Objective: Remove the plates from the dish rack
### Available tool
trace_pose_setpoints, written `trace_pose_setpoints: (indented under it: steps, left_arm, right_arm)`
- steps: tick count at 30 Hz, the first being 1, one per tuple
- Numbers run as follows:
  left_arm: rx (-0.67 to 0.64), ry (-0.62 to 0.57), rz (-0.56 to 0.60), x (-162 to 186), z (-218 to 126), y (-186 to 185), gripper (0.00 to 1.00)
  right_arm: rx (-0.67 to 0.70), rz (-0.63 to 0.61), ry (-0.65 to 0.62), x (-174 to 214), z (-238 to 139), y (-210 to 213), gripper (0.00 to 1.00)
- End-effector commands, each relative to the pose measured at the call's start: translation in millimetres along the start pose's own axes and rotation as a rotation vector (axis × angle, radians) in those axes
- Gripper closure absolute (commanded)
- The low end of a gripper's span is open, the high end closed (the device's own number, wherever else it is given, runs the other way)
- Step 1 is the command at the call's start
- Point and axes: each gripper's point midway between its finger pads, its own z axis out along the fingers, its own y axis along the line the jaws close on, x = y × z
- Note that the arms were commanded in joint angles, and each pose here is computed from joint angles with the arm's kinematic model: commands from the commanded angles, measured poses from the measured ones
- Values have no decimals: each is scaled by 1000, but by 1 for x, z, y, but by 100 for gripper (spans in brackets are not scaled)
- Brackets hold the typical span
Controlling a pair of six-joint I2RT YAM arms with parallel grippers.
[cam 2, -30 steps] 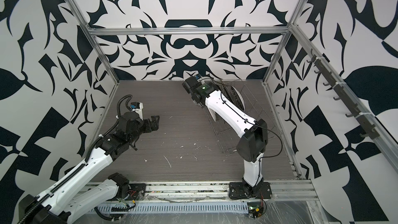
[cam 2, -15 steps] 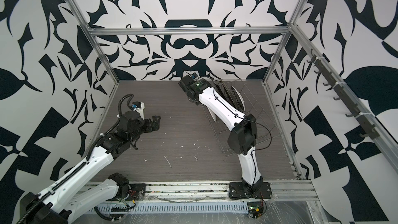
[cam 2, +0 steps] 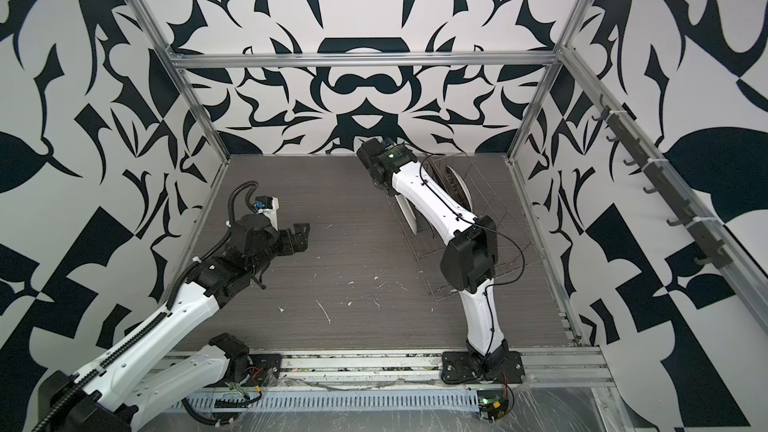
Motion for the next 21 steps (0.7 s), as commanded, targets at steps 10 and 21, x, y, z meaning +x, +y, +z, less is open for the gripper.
trace_pose_setpoints:
  steps: [10,21]
  left_arm:
    - [-26,-8,-1,-5,-5,3,1]
    - [-36,-8,0,-3,-4,5,1]
  right_arm:
    - [7,34,1,-5,6,-8,73]
    - [21,27,17,0,12,-7,81]
